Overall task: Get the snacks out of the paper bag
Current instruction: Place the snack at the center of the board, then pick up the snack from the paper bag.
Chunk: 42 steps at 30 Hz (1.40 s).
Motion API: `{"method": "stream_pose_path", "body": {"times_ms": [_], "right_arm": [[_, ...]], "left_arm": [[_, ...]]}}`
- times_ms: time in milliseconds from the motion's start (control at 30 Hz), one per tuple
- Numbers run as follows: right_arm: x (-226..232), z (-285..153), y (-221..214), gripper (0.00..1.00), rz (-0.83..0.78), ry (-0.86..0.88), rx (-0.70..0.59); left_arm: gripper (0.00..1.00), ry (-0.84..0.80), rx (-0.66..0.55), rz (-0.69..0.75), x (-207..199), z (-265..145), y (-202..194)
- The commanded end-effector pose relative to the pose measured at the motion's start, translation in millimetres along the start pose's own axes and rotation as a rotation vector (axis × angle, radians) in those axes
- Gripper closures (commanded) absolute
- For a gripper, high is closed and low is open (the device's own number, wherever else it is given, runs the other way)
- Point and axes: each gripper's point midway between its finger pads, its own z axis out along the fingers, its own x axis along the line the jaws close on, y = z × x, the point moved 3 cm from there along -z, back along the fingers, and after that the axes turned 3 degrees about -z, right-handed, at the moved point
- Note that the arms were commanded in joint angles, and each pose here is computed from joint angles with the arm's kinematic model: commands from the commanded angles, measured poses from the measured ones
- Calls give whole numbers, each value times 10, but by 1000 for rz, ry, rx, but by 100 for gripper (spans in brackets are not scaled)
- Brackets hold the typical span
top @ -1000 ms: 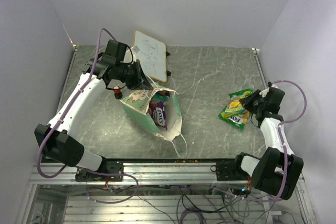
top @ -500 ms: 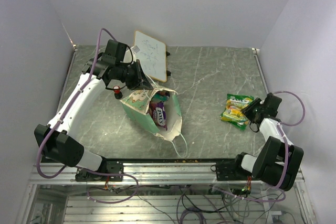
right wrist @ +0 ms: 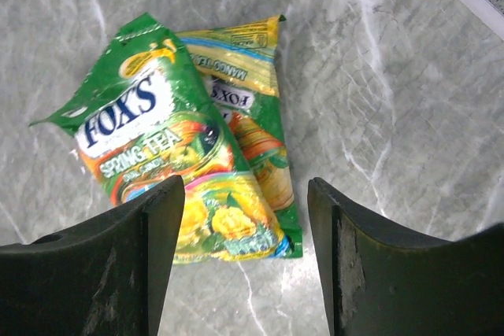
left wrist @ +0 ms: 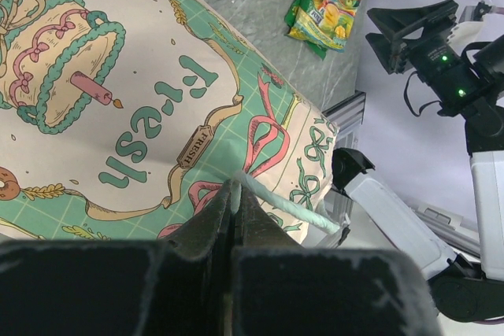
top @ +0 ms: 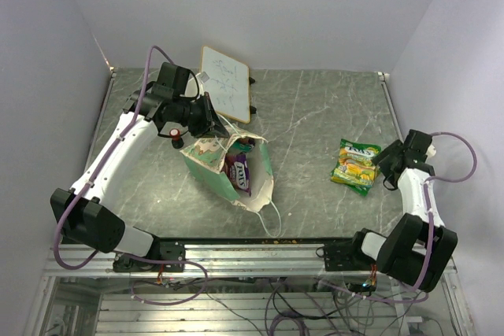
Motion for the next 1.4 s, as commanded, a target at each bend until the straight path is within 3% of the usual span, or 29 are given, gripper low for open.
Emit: {"method": "stream_pose_path", "body": {"times_ms": [0, 133, 300, 467, 633, 800, 967, 1167, 1367], "right_arm": [[287, -279, 116, 37, -98, 117, -2], [939, -574, -14, 36, -257, 442, 22], [1571, -1074, -757, 35, -394, 852, 165], [1734, -1560, -1338, 35, -445, 1106, 249], [1787, -2132, -1677, 32, -622, 1353, 267], [1981, -2311, -1953, 33, -841, 1337, 222], [2359, -2418, -2228, 43, -929, 1296, 115], [2669, -2418, -2450, 44, -901, 1110, -110], [2739, -2253, -2566, 41, -904, 1055, -188]], "left_arm": [[93, -44, -10, 4, -80, -55, 1], [93, -34, -18, -5, -55, -56, -7], [93, -25, -22, -21, -30, -37, -8], [93, -25, -39, -40, -45, -42, 19], [93, -22, -41, -46, -55, -46, 29], [93, -21, -47, -53, -77, -64, 46], [93, -38, -59, -70, -109, -77, 49], [93, -21, -59, -73, -73, -107, 6], [93, -15, -45, -88, -34, -108, -55]]}}
